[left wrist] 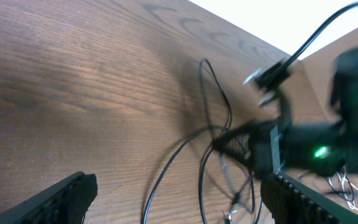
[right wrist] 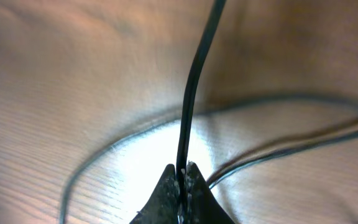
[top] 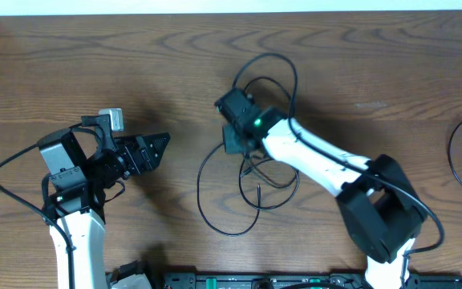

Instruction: Untangle cables

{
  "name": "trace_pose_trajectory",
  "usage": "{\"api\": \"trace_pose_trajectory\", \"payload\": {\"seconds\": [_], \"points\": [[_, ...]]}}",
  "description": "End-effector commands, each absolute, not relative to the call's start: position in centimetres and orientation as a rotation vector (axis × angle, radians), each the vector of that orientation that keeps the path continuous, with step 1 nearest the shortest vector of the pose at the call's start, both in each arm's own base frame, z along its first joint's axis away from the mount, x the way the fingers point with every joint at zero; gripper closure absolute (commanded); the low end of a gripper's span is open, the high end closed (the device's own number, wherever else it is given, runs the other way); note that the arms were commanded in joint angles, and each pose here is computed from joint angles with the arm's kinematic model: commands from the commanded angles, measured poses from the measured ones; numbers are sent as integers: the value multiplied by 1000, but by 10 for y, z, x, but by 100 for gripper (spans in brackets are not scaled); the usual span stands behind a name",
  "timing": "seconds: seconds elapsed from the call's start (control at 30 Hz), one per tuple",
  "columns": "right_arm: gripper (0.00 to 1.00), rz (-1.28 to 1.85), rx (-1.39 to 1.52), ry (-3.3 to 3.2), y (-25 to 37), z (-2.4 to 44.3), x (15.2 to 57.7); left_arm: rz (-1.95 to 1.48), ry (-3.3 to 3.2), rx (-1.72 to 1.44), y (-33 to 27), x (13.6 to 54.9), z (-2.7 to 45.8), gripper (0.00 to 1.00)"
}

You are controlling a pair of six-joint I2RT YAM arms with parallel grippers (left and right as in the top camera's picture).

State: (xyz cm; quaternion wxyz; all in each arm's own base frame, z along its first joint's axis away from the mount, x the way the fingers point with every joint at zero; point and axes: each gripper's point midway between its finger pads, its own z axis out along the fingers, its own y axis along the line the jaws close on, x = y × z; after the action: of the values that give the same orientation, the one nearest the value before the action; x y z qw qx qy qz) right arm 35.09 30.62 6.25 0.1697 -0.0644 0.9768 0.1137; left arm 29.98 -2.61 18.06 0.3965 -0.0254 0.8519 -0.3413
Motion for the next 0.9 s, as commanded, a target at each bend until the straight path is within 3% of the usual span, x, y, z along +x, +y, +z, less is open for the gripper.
{"api": "trace_pose_trajectory", "payload": {"seconds": [0.0, 0.47, 0.7, 0.87], "points": [[99, 337, -235, 2652, 295, 117, 385, -878, 2153, -57, -27, 298, 181, 11], [99, 42, -80, 2488, 162, 242, 469, -874, 2148, -53, -27, 299, 182, 11], [99, -46, 64, 2581, 97, 236, 464, -873, 2147, -52, -27, 299, 182, 11], [99, -88, -30, 2698, 95, 215, 442, -869, 2143, -48, -26, 300, 183, 11]]}}
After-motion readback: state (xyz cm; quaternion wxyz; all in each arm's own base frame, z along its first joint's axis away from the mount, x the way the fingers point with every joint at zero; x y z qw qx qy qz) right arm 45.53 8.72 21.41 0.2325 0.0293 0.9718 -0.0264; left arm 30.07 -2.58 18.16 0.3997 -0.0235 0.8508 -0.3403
